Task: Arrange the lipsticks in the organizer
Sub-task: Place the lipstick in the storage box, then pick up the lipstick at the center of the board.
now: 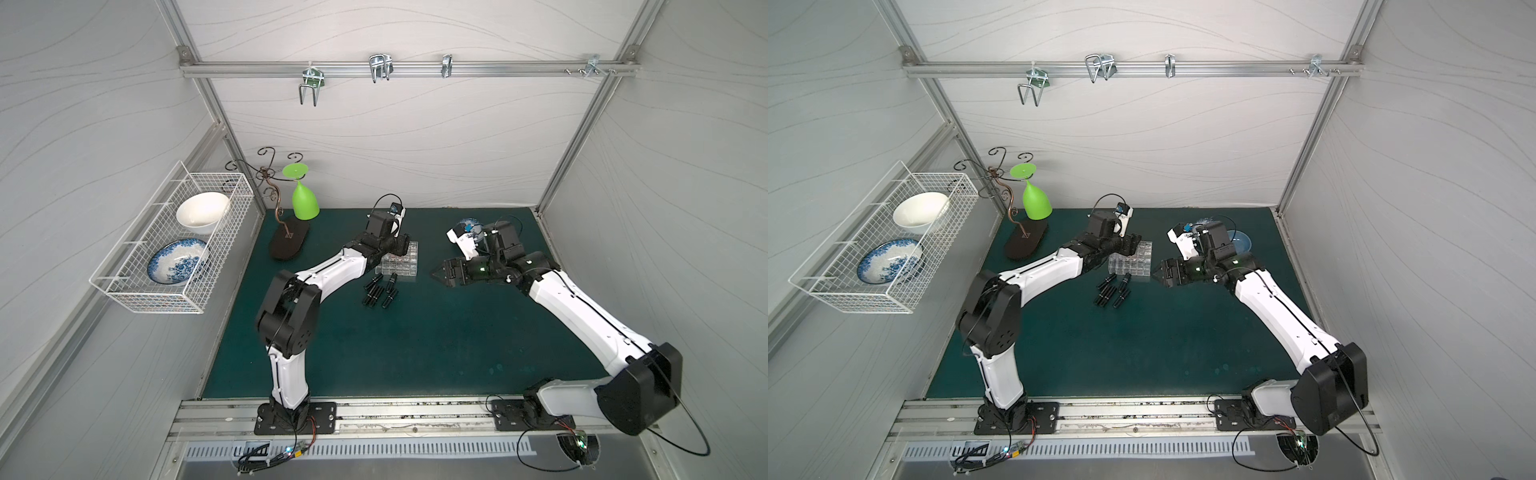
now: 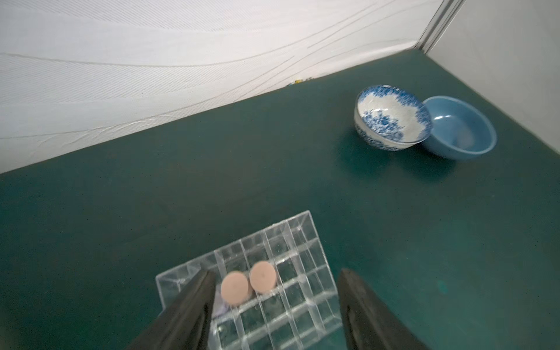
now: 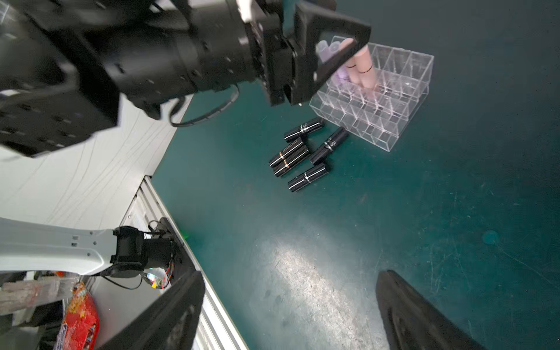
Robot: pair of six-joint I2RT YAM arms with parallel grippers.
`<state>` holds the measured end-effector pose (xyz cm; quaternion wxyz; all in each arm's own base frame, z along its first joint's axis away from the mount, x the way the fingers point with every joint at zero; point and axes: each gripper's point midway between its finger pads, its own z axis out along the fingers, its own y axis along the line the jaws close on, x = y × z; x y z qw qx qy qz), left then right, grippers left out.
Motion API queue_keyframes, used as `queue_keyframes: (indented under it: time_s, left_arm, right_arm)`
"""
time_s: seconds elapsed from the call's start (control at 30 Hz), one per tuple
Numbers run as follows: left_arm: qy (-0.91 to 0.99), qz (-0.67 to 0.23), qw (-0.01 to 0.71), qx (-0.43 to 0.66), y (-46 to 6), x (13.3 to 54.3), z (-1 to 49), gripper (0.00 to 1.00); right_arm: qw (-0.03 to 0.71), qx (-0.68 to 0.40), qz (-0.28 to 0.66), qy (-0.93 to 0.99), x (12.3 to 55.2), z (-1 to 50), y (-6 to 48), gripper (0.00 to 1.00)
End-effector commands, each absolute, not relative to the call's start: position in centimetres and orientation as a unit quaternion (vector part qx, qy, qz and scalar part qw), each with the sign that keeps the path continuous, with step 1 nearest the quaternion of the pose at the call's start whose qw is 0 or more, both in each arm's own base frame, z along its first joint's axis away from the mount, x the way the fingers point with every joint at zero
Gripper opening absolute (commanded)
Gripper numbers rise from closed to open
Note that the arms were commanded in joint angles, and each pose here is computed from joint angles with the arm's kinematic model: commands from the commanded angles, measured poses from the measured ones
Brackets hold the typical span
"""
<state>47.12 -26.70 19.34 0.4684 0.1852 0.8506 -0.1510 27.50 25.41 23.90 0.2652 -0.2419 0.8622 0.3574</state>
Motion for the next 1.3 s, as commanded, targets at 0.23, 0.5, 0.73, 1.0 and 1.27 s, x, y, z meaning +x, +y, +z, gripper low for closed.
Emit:
queue_keyframes:
  time_s: [0.23,0.5,0.73,1.0,1.27]
  left_arm:
    - [0.924,-0.136,0.329,0.143,-20.9,35.0,18.4,0.57]
    - [0.946,-0.128,0.254,0.154,-21.6,32.4,12.2,0.6]
    - [0.956,-0.123,0.213,0.162,-23.1,33.4,9.6,0.6]
    - [0.962,-0.119,0.18,0.17,-24.2,33.4,7.0,0.58]
    - [0.962,-0.12,0.171,0.179,-25.3,33.7,6.1,0.53]
  right_arm:
    - [0.266,-0.233,0.324,0.877,27.9,23.2,24.6,0.9]
    - [0.262,-0.227,0.33,0.878,27.6,22.8,24.6,0.88]
    - [0.259,-0.227,0.328,0.88,27.5,22.4,24.4,0.87]
    - [0.255,-0.227,0.33,0.88,27.7,21.9,24.1,0.85]
    - [0.259,-0.228,0.331,0.878,27.5,22.3,24.0,0.83]
